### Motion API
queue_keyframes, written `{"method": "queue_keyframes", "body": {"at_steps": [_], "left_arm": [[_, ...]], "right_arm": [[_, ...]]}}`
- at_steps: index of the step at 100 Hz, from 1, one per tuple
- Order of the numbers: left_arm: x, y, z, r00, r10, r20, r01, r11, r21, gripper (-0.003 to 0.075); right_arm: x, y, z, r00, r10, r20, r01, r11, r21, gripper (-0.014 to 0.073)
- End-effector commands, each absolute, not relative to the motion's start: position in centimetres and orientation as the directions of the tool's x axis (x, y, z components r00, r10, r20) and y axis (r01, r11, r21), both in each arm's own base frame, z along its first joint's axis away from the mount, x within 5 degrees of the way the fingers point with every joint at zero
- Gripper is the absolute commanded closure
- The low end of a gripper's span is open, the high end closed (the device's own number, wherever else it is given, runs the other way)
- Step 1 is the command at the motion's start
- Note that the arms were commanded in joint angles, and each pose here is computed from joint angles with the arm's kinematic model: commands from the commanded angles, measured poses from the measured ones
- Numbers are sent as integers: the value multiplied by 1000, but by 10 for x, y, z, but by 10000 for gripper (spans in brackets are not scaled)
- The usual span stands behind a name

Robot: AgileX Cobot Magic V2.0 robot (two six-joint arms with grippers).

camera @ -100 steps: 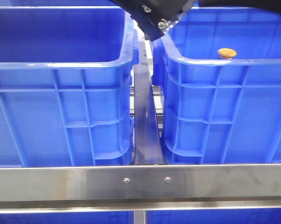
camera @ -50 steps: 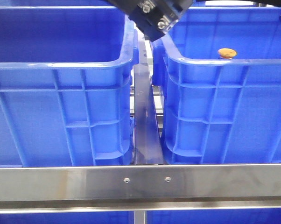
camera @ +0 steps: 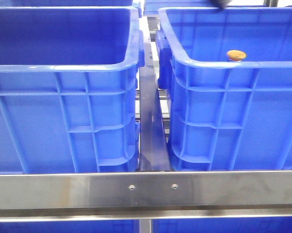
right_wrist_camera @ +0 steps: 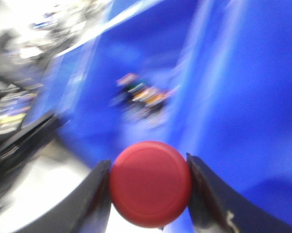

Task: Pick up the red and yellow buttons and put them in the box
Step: 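Lower the red button into the bin beside the yellow button and release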

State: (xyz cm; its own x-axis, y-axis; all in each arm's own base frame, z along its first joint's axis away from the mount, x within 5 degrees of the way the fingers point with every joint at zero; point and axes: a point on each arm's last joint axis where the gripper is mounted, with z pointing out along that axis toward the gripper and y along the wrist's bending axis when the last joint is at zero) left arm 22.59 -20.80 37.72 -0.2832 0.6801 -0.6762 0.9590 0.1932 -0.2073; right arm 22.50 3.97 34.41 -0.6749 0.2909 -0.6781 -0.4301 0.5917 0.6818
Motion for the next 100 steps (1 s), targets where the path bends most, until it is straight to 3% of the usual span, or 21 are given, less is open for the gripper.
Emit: {"method": "queue_keyframes", "body": {"at_steps": [1, 16, 39, 69, 100], "left_arm": [[214, -205, 400, -274, 634, -724, 961, 157, -226, 69], [214, -206, 400, -275, 630, -726, 961, 157, -228, 69], [212, -207, 402, -287, 608, -741, 957, 146, -251, 93], [211, -209, 405, -300, 581, -757, 952, 136, -274, 94], [212, -209, 404, -296, 587, -754, 954, 143, -263, 94]], "right_arm": [[230, 20, 370, -558, 307, -771, -420, 697, 582, 430], [249, -9, 374, -420, 319, -850, -244, 862, 444, 430], [290, -37, 356, -357, 322, -877, -61, 929, 366, 430], [350, -60, 317, -414, 289, -863, 21, 951, 309, 430], [398, -60, 292, -459, 285, -841, 7, 948, 317, 430]]}}
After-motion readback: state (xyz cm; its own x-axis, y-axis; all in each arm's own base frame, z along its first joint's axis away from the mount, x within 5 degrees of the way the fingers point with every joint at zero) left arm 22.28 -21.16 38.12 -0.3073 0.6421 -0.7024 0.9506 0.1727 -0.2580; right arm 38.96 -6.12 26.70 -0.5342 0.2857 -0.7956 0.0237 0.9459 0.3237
